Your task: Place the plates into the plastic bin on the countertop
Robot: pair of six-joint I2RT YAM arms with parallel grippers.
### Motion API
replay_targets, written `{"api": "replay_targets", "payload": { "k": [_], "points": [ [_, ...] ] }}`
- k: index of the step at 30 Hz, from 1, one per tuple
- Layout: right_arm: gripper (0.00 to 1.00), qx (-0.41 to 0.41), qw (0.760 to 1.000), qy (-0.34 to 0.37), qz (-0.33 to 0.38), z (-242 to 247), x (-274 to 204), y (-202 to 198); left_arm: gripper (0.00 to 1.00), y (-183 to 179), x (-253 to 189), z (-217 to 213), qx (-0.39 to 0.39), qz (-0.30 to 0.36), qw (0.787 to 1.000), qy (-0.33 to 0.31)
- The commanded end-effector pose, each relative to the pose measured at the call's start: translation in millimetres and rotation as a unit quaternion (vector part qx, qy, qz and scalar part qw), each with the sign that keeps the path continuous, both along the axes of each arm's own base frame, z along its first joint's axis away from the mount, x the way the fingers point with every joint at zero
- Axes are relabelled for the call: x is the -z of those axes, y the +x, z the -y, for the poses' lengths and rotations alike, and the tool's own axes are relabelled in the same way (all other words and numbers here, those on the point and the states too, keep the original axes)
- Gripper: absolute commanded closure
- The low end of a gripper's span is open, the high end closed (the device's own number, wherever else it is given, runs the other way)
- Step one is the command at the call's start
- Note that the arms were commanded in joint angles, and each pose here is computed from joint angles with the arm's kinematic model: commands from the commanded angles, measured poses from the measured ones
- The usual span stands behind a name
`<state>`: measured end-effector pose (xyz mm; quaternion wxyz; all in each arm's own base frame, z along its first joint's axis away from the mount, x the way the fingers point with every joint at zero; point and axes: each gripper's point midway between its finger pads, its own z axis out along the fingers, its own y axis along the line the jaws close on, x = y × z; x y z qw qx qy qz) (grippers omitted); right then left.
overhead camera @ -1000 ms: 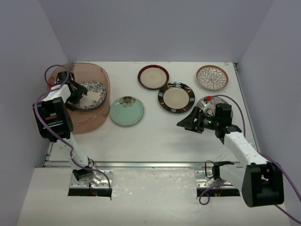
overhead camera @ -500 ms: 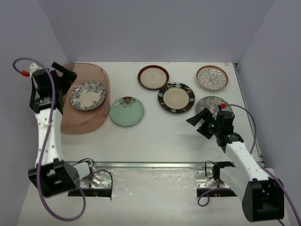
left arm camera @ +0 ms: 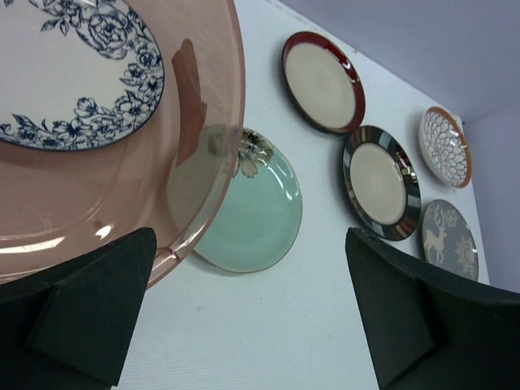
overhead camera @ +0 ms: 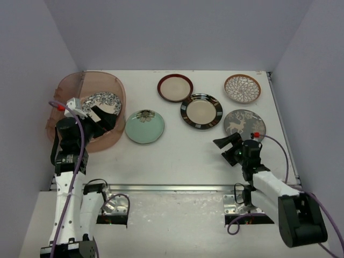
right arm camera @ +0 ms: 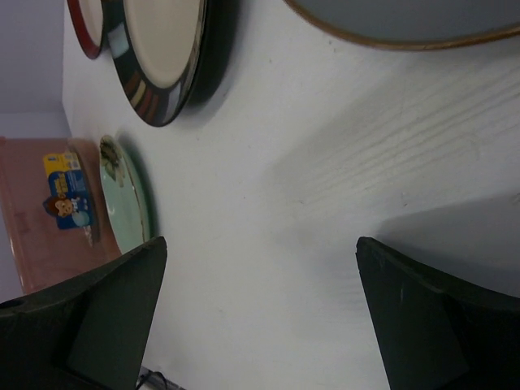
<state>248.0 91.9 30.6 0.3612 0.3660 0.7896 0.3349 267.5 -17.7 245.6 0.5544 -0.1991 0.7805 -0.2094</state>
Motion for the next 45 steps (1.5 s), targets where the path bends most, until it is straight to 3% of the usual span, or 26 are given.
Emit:
{"api": "replay_targets", "payload": {
  "k": [1, 3, 9, 19, 26, 28, 31, 34, 45],
  "points": [
    [0.01, 0.003, 0.998, 0.014, 0.064, -22, -30, 35, 0.0, 0, -2, 9, 0.027, 0.038, 0.999, 0.023],
    [0.01, 0.019, 0.999, 0.026, 0.029, -30, -12, 40, 0.0, -1, 0, 7, 0.022, 0.035, 0.999, 0.023],
    [0.09, 0.092, 0.993, 0.066, 0.024, -30, 1, 80, 0.0, -5, -2, 13, 0.03, 0.041, 0.998, 0.023],
    [0.51, 0.118, 0.988, 0.101, 0.002, -39, 35, 126, 0.0, -4, -2, 27, 0.072, 0.044, 0.996, 0.017],
    [0.67, 0.136, 0.985, 0.101, -0.024, -39, 56, 139, 0.0, -3, -2, 29, 0.077, 0.042, 0.996, 0.018],
    [0.82, 0.139, 0.985, 0.099, -0.031, -39, 61, 138, 0.0, -2, -1, 28, 0.077, 0.041, 0.996, 0.018],
    [0.87, 0.141, 0.984, 0.099, -0.038, -39, 65, 138, 0.0, -2, 0, 28, 0.077, 0.038, 0.996, 0.018],
    [1.0, 0.121, 0.987, 0.103, -0.028, -46, 57, 144, 0.0, -2, 1, 28, 0.077, 0.037, 0.996, 0.017],
    [1.0, 0.025, 0.985, 0.154, 0.073, -72, -36, 156, 0.0, -2, 1, 31, 0.083, 0.035, 0.996, 0.015]
  ]
}}
